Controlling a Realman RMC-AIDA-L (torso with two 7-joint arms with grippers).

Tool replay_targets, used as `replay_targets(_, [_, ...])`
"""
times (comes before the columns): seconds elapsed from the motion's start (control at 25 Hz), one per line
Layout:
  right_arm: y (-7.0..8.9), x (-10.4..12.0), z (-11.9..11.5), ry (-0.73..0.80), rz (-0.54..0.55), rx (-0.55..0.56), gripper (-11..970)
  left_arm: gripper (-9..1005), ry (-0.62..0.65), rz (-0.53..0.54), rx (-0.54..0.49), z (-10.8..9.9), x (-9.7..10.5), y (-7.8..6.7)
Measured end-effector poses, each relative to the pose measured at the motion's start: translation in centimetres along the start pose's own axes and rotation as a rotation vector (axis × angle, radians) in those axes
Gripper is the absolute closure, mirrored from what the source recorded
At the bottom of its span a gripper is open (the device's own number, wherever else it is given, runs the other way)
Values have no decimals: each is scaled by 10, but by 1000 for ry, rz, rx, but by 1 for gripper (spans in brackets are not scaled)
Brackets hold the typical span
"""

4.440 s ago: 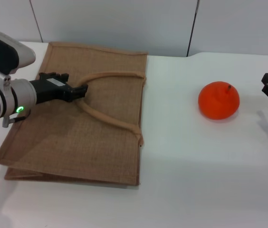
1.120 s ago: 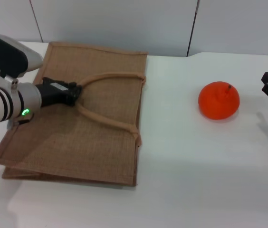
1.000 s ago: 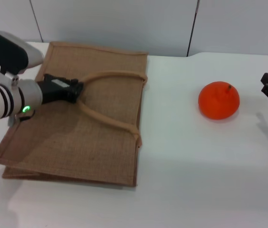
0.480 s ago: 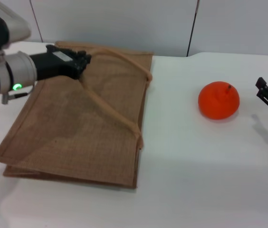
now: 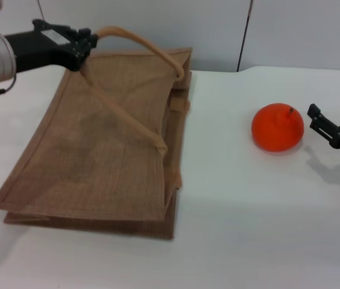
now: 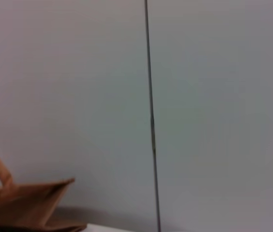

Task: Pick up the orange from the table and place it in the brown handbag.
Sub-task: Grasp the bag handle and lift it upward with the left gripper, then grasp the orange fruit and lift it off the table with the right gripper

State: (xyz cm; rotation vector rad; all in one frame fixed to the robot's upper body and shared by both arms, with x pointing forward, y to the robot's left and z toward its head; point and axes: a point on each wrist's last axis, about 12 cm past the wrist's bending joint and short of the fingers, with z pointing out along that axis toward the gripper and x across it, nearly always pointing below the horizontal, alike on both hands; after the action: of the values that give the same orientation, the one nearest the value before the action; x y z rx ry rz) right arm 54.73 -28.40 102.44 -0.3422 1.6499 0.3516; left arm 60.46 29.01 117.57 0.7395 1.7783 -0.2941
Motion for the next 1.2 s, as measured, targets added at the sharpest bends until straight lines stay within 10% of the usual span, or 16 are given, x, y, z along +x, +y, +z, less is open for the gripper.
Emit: replay_targets(1.2, [7, -4, 14, 64, 40, -114, 86, 876, -88, 153, -37, -50, -80, 12])
